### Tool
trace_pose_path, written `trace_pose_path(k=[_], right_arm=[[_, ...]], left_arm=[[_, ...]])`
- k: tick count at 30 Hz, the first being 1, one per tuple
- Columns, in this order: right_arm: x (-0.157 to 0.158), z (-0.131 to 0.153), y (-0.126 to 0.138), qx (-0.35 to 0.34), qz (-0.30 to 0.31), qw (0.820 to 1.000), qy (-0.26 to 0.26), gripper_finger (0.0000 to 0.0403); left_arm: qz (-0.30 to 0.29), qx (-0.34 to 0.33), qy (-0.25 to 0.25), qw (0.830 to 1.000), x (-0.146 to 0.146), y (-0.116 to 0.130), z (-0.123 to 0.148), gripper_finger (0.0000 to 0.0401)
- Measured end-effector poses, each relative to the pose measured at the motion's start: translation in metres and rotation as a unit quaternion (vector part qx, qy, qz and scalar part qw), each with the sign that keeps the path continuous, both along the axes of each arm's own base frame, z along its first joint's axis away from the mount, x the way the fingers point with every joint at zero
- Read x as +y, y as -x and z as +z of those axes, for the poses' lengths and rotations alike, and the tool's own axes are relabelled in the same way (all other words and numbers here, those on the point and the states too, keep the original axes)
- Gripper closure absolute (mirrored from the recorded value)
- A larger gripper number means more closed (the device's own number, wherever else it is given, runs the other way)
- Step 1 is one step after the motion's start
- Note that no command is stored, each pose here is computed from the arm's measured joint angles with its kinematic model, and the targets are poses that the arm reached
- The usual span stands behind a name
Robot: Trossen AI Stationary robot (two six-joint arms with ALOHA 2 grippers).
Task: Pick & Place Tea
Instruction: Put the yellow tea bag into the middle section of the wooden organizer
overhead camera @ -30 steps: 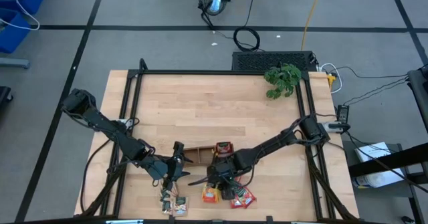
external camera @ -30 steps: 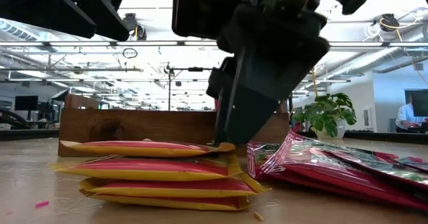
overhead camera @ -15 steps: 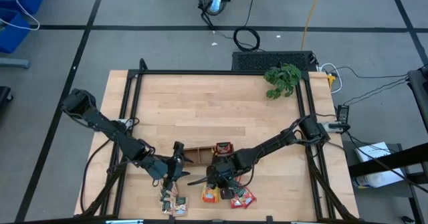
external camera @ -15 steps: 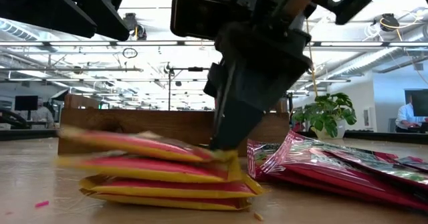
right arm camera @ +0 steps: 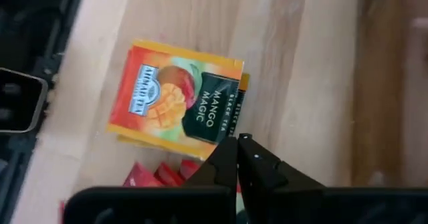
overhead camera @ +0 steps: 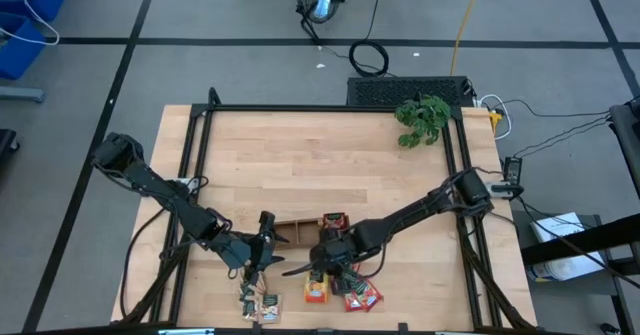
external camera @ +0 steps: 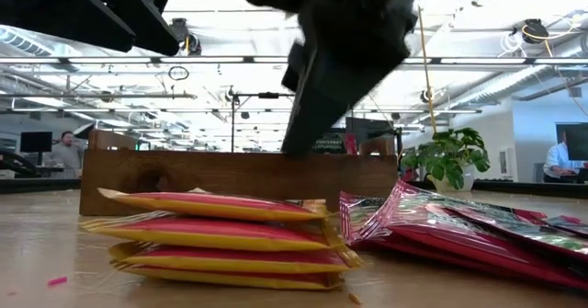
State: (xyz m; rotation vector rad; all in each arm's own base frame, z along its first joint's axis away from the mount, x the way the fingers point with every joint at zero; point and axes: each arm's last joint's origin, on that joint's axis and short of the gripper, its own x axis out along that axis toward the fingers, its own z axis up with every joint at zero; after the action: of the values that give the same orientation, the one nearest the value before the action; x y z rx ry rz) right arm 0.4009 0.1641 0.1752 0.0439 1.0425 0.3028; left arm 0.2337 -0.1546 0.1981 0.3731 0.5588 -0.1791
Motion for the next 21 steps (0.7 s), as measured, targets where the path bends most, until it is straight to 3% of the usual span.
trace_pose_path(k=[4, 8, 17, 21], right_arm=[[0.002, 0.009, 0.002, -0.019, -0.010, 1.000, 0.012, 0.0403], [0.010, 0.005, 0.005, -0.003, -0.019, 1.000, -0.013, 0.0383], [0.016, -0.001, 0.006, 0.030, -0.104, 0.992, -0.056, 0.0237], [0.018, -0.010, 0.005, 0.047, -0.121, 0.989, -0.067, 0.0200]], left_arm=[[0.000, 0.000, 0.000, 1.000, 0.000, 0.000, 0.000, 0.0174], [0.001, 0.001, 0.001, 1.000, 0.000, 0.000, 0.000, 0.0174], [0.003, 0.003, 0.004, 1.000, 0.000, 0.000, 0.000, 0.0174], [0.003, 0.003, 0.004, 1.000, 0.000, 0.000, 0.000, 0.0174]])
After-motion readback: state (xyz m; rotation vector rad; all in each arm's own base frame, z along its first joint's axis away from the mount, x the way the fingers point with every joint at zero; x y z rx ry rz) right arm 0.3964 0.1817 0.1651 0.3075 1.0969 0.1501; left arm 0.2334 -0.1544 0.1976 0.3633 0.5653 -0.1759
